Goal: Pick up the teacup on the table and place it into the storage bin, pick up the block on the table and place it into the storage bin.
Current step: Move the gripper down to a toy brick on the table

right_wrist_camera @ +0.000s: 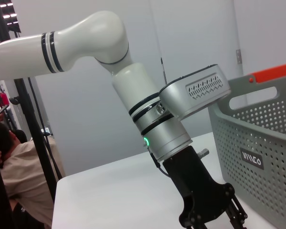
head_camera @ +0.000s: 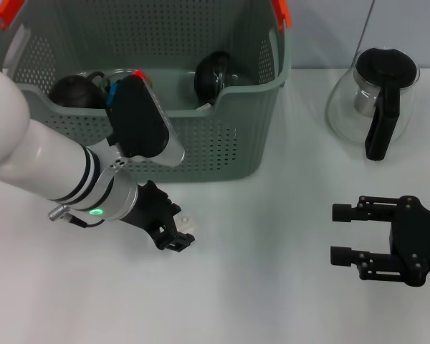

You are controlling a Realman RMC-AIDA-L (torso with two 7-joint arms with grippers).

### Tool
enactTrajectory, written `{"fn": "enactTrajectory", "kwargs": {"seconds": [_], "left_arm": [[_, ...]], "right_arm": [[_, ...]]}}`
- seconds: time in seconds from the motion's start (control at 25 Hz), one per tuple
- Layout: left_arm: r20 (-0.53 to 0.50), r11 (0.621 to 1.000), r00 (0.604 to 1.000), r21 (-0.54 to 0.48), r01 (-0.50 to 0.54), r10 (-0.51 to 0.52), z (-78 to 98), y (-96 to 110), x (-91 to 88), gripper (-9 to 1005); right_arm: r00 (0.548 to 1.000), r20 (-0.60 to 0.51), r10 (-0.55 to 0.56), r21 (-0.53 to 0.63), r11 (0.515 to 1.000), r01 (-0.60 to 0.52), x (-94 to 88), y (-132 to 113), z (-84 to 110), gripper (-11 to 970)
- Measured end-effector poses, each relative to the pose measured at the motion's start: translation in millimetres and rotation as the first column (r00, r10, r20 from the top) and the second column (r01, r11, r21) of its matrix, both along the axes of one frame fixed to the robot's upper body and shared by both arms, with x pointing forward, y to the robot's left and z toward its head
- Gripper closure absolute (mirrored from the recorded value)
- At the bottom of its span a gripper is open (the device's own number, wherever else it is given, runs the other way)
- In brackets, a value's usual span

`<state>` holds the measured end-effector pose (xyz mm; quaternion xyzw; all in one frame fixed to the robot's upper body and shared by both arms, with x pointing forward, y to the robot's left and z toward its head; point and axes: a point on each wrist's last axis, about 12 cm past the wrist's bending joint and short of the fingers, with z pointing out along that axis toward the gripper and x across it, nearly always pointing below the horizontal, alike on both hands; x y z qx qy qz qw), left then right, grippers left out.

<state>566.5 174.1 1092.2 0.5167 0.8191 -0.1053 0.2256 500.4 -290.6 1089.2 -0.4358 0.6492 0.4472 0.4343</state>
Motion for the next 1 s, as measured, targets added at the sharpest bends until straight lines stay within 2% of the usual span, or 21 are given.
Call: {"fn": "enactTrajectory", "kwargs": {"seconds": [0.64, 0.84, 1.0], "left_arm": [[-0.001, 1.000, 1.000, 0.028, -0.006, 0.006, -6.6, -0.6, -0.3, 492], [0.002, 1.000, 1.000, 0.029, -0.010, 0.010, -6.4, -1.1, 0.4, 588], [0.012, 0.999, 1.000, 0.033, -0.012, 0.012, -6.5, -2.2, 0.9, 589]], "right_arm": [[1.000, 0.001, 0.001, 0.006, 1.000, -0.001, -0.7, -1.1, 0.9, 258], [1.000, 0.000, 0.001, 0.007, 1.000, -0.001, -0.9, -1.2, 0.9, 259], [1.000, 0.000, -0.001, 0.007, 1.000, 0.001, -1.3, -1.6, 0.7, 259]]}}
